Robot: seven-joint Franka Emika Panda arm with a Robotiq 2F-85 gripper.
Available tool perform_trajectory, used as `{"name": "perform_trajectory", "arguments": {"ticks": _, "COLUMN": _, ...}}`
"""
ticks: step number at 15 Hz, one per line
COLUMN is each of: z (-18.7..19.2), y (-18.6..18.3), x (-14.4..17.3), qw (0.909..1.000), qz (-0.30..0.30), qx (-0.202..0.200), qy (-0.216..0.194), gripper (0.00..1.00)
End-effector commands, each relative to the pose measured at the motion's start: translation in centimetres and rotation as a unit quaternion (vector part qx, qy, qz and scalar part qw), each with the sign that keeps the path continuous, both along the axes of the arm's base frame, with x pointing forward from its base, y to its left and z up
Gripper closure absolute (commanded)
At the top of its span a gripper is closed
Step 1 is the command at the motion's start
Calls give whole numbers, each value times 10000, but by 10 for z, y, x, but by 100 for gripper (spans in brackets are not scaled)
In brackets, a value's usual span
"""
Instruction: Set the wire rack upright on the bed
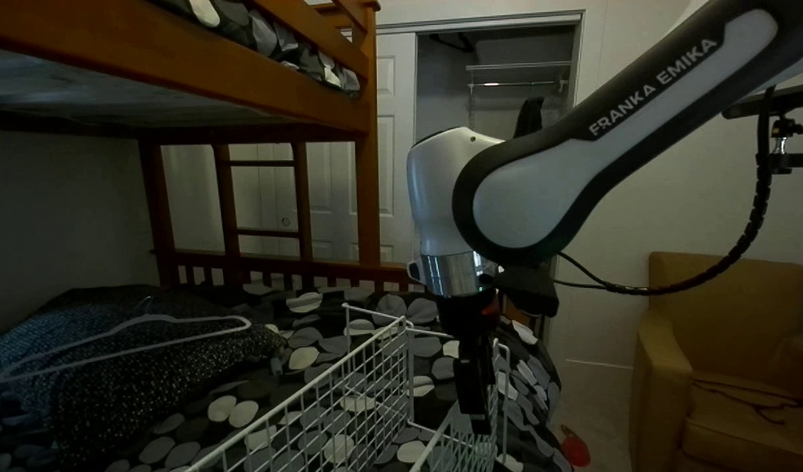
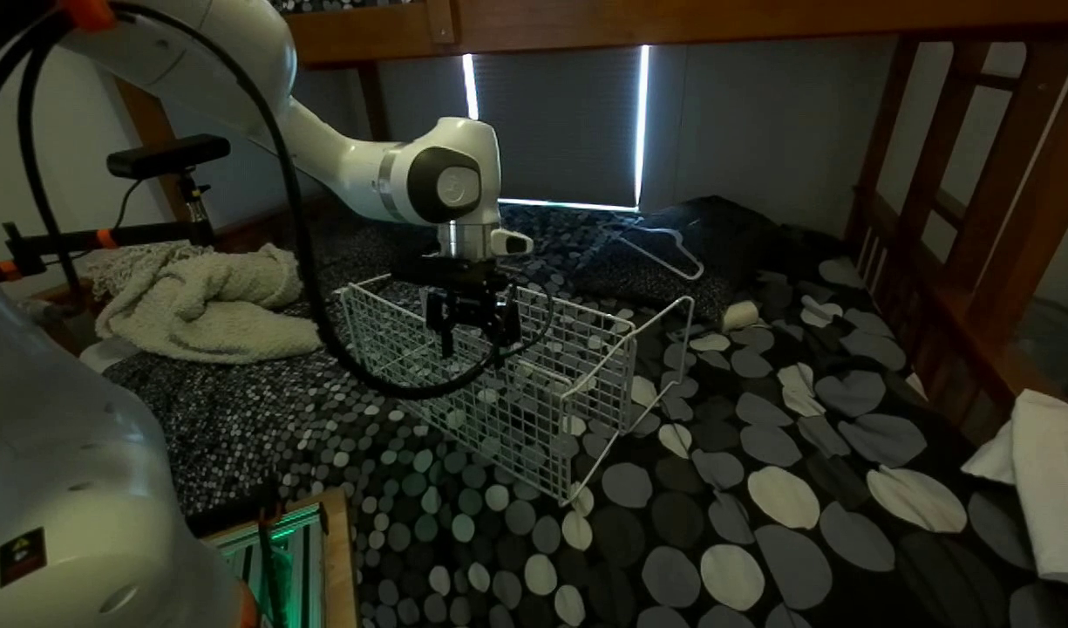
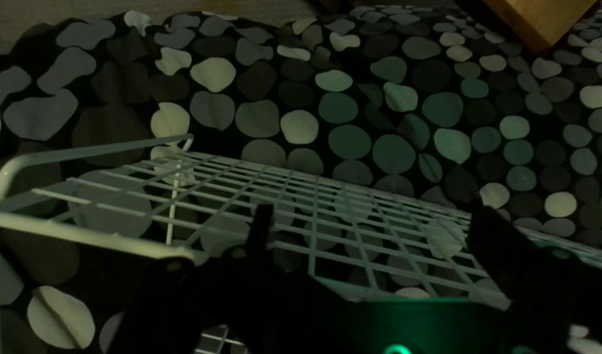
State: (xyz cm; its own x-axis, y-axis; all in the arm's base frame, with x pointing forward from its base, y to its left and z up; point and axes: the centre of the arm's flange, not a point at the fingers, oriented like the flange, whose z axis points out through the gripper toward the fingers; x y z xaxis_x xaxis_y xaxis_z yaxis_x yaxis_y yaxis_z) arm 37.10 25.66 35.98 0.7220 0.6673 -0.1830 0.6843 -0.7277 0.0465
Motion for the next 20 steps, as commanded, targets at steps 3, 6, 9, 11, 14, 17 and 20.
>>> {"name": "perform_trajectory", "arguments": {"ticks": 3, "z": -13, "y": 2, "x": 1, "qw": 9971, "qz": -58, "qx": -78, "qy": -757, "gripper": 0}}
{"name": "perform_trajectory", "arguments": {"ticks": 6, "z": -11, "y": 13, "x": 14, "qw": 9926, "qz": -117, "qx": -48, "qy": -1210, "gripper": 0}}
{"name": "perform_trajectory", "arguments": {"ticks": 9, "z": -7, "y": 27, "x": 27, "qw": 9868, "qz": -173, "qx": 52, "qy": -1609, "gripper": 0}}
{"name": "perform_trajectory", "arguments": {"ticks": 11, "z": -5, "y": 32, "x": 39, "qw": 9830, "qz": -245, "qx": 142, "qy": -1814, "gripper": 0}}
{"name": "perform_trajectory", "arguments": {"ticks": 14, "z": -3, "y": 44, "x": 55, "qw": 9788, "qz": -34, "qx": 368, "qy": -2014, "gripper": 0}}
{"name": "perform_trajectory", "arguments": {"ticks": 17, "z": -5, "y": 57, "x": 66, "qw": 9747, "qz": 142, "qx": 569, "qy": -2155, "gripper": 0}}
{"name": "perform_trajectory", "arguments": {"ticks": 20, "z": -3, "y": 66, "x": 80, "qw": 9695, "qz": 397, "qx": 852, "qy": -2265, "gripper": 4}}
